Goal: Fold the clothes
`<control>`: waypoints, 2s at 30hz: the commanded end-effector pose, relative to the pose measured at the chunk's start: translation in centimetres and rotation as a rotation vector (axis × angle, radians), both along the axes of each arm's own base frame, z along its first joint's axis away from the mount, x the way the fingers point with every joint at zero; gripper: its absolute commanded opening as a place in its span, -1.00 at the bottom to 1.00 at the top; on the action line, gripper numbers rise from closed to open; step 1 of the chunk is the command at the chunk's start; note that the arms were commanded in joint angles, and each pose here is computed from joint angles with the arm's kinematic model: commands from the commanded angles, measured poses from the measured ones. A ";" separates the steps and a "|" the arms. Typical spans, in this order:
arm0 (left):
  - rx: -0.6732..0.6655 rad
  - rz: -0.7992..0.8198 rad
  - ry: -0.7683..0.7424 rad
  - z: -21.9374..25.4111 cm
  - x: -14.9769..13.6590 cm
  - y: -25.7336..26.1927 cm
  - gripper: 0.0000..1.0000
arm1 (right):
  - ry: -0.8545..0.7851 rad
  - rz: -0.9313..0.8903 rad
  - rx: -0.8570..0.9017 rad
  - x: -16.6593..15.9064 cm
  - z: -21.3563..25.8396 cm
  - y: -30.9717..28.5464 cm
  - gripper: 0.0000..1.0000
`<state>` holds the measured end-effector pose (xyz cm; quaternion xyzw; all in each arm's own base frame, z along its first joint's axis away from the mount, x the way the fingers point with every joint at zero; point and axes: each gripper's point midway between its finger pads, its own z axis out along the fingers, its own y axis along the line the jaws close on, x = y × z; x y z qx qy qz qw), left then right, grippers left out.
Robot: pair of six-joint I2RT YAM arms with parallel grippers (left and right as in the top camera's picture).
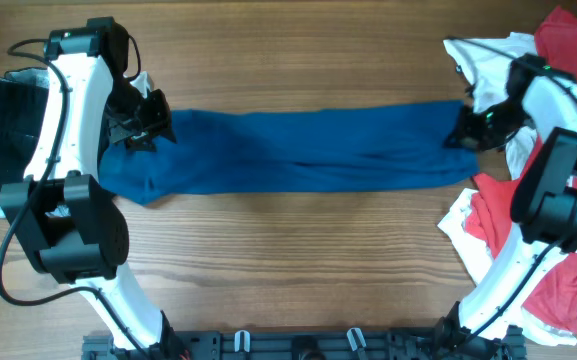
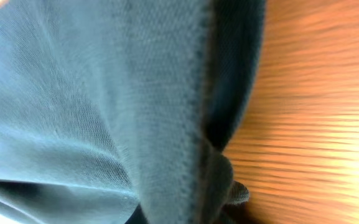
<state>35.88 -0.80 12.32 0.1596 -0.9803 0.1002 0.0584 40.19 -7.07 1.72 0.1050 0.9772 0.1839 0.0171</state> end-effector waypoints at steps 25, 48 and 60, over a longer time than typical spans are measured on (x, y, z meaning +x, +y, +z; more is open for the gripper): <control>-0.014 0.028 -0.023 1.0 -0.1 -0.2 -0.21 | 0.009 0.169 -0.355 1.4 6.0 11.3 -0.92; -0.013 0.028 -0.022 1.0 -0.1 -0.2 -0.21 | -0.143 0.646 0.072 -1.4 7.0 25.8 -0.21; -0.014 0.025 -0.015 1.0 -0.3 -0.2 0.11 | -0.336 0.262 -0.289 0.5 17.3 16.8 -0.17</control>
